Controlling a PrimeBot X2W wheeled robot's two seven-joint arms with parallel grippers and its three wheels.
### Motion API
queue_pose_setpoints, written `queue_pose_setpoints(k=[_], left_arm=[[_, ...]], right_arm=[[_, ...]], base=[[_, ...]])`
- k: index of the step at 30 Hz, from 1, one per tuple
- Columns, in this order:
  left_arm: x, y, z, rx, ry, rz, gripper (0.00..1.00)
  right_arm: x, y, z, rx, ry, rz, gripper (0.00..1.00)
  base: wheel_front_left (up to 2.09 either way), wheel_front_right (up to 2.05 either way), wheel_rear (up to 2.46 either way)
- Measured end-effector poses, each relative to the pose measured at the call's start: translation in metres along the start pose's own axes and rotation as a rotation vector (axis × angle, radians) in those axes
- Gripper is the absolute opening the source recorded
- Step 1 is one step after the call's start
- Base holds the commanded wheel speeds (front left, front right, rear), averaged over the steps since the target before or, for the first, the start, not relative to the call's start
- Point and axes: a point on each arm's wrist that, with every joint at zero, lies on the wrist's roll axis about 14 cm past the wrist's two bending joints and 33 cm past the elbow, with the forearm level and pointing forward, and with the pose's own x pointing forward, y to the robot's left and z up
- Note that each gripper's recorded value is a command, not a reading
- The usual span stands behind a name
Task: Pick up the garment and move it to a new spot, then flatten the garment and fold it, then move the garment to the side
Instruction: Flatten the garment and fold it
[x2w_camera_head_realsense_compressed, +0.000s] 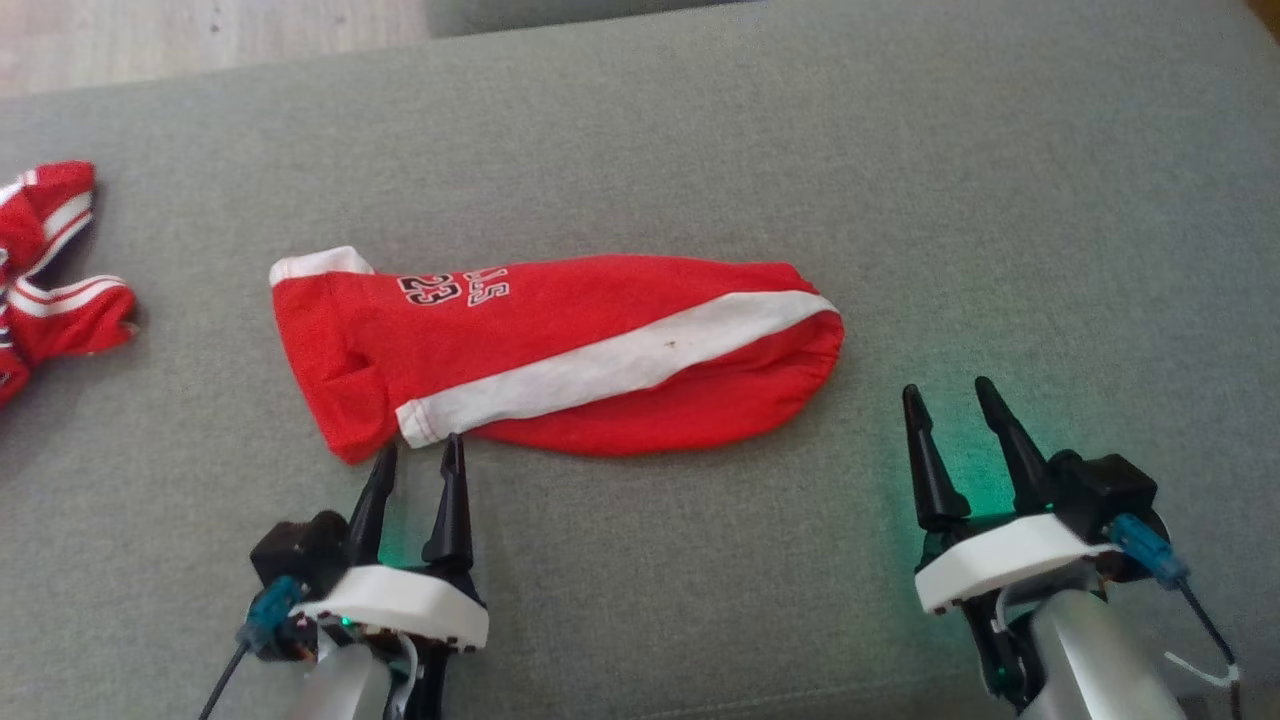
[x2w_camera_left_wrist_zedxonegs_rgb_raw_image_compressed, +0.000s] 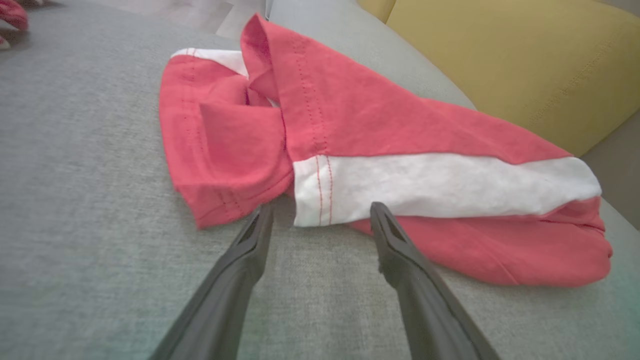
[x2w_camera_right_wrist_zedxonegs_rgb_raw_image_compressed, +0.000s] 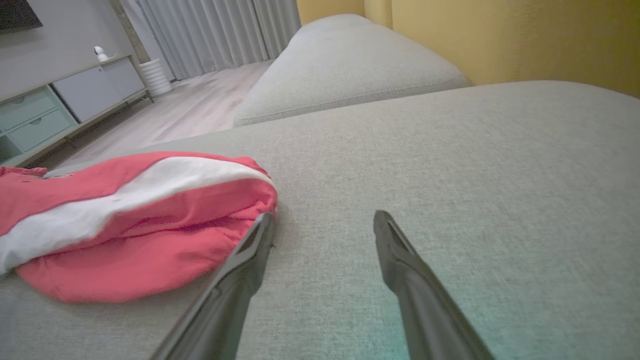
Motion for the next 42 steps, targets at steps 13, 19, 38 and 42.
queue_pose_setpoints(k=[13, 19, 38, 42], left_arm=[[0.014, -0.003, 0.0, -0.023, 0.004, -0.026, 1.0], [0.019, -0.007, -0.002, -0.021, 0.013, -0.041, 0.3], [-0.059, 0.038, 0.021, -0.03, -0.123, 0.127, 0.0], [-0.071, 0.053, 0.034, -0.03, -0.173, 0.181, 0.0]], right_arm=[[0.006, -0.004, -0.006, 0.001, 0.02, -0.008, 1.0], [0.007, -0.003, -0.011, 0.003, 0.035, -0.006, 1.0], [0.008, 0.054, 0.004, 0.107, -0.011, 0.143, 1.0], [0.008, 0.079, 0.008, 0.13, -0.017, 0.216, 1.0]], base=[[0.0, 0.0, 0.0], [0.0, 0.0, 0.0], [0.0, 0.0, 0.0], [0.0, 0.0, 0.0]])
